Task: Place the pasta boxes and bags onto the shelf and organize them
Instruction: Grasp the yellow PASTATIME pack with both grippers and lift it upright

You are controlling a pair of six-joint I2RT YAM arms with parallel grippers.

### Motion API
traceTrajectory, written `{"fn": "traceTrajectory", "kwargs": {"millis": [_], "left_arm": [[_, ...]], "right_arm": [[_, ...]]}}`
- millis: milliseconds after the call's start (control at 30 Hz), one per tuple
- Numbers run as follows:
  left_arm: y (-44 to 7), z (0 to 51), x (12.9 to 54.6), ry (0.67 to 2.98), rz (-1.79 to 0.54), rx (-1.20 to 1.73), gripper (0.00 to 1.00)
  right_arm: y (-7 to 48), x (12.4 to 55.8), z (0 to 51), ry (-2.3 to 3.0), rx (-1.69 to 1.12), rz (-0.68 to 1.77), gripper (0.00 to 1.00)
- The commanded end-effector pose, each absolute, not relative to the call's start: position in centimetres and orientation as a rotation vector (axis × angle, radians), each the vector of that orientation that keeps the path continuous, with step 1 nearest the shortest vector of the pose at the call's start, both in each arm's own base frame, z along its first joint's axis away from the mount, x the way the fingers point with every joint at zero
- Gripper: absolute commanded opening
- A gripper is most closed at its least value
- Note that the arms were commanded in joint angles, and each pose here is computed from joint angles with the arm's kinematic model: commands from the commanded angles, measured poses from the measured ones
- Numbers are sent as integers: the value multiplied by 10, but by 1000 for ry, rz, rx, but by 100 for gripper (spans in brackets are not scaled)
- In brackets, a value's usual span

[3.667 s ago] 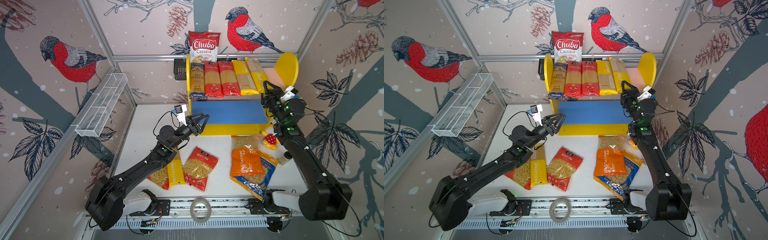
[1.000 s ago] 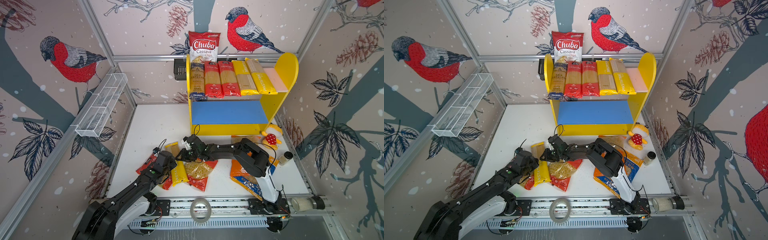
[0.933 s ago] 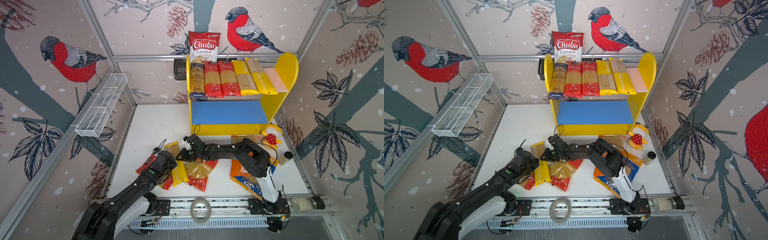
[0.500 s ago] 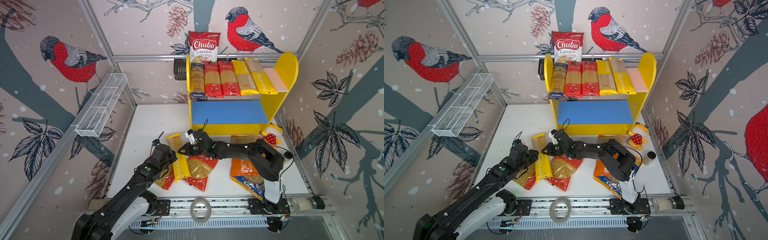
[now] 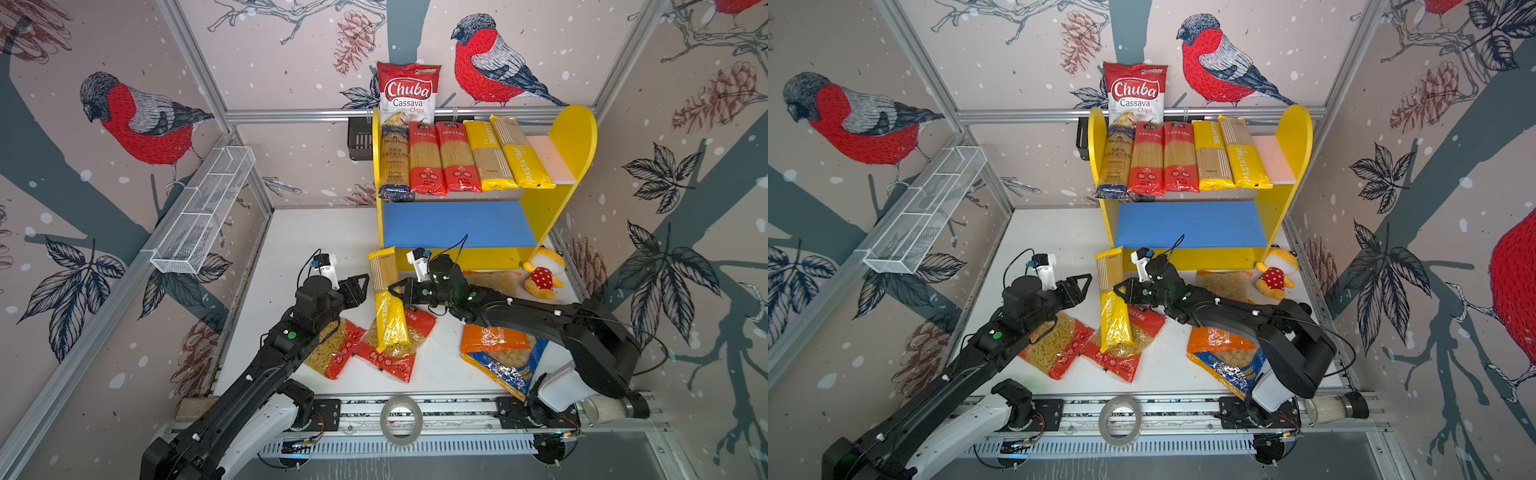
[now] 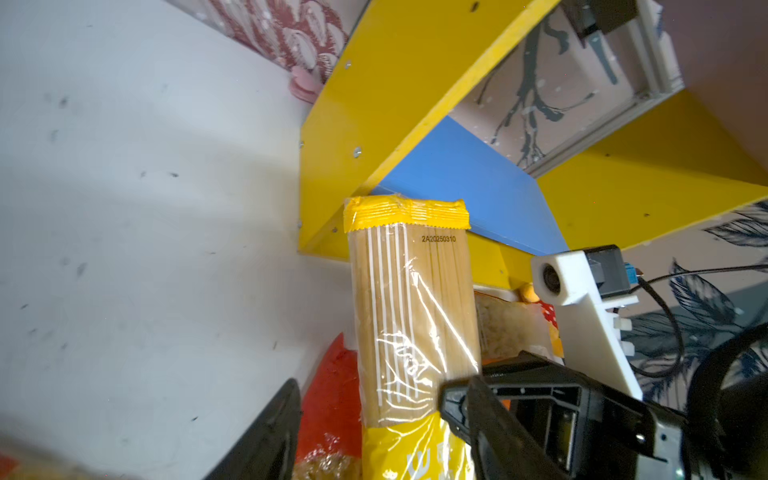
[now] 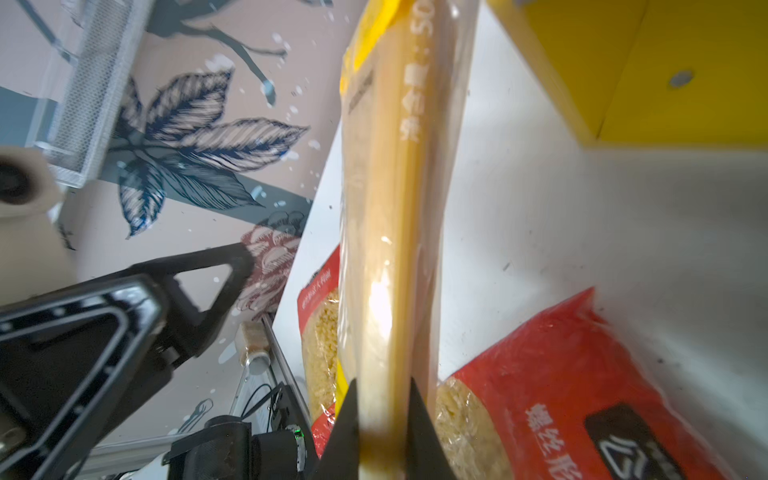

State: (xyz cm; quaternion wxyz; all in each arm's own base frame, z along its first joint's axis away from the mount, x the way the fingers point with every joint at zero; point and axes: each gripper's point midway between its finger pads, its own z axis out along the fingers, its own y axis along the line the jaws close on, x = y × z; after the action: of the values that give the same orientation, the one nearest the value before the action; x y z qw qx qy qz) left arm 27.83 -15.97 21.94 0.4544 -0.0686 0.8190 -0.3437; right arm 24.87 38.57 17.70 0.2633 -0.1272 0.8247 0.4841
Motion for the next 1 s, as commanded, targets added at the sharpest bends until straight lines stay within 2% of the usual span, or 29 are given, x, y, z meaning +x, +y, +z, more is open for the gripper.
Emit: {"fn": "traceTrajectory", "kwargs": {"millis": [0,200,500,767,967], "left_arm": [[-190,267,278,1850,-1029,20,66],[-221,306,269,1689,-1215,198,72],[-248,312,262,1631,-1268,343,72],[-276,328,248,1539,-1314,493,68],[-279,338,245,1492,-1339,523,60]], "right_arm": [[379,258,233,1940,-412,1300,0],[352,252,272,1760,-451,1251,0],[310,235,321,1545,-538,1274,0],[305,215,339,1454,-647,1286,0],[304,199,348,1391,-711,1329,0]]}}
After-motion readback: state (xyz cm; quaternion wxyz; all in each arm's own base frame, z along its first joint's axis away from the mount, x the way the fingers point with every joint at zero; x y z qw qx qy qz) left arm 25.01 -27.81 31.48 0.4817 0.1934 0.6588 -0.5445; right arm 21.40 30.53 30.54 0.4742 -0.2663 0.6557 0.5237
